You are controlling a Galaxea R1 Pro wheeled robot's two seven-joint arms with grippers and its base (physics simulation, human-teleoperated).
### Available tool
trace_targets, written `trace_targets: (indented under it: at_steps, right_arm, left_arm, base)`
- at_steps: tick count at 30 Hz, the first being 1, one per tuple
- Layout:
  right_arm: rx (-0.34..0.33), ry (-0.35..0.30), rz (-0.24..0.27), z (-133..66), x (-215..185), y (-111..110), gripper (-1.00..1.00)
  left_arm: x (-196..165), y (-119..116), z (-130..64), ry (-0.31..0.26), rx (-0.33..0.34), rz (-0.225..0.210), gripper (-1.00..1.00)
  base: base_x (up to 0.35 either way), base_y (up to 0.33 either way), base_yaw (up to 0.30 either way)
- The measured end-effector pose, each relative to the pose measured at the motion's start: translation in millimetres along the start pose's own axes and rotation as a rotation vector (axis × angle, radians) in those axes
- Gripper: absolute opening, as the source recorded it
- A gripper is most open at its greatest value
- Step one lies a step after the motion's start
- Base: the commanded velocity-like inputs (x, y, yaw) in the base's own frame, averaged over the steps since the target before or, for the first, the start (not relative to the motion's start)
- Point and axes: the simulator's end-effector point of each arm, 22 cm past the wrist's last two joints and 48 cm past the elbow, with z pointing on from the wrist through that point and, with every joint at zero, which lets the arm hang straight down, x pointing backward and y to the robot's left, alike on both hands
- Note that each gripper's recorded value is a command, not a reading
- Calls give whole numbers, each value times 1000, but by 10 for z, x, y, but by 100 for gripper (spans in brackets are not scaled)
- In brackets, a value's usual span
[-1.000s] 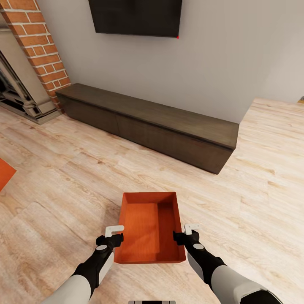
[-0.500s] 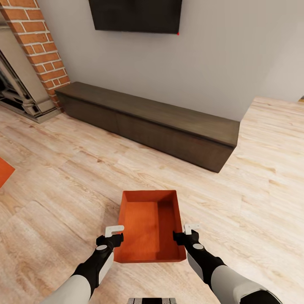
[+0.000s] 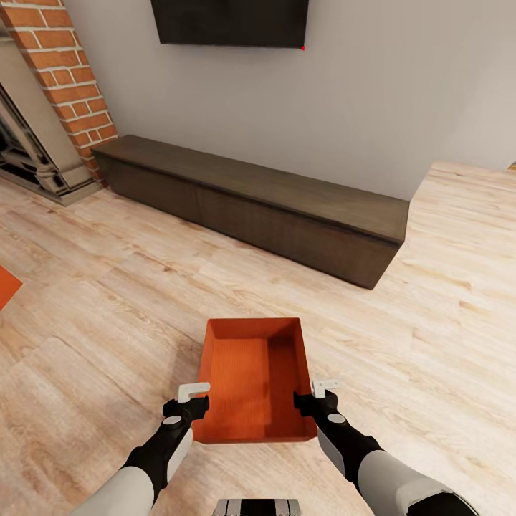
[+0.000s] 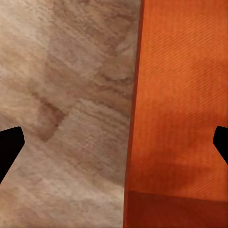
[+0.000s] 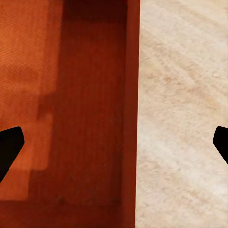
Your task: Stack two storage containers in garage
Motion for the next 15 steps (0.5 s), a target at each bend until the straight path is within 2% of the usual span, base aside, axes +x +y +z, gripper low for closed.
trace_targets:
  at_steps: [4,15]
  right_arm:
    - [0,0,1,61,65,-1,100]
    - [3,0,1,93,100,-24,100]
  left_arm:
    - [61,-4,65,0,0,0,100]
    - [92,-6,97,0,0,0,100]
  base:
    - [0,0,0]
    - [0,0,0]
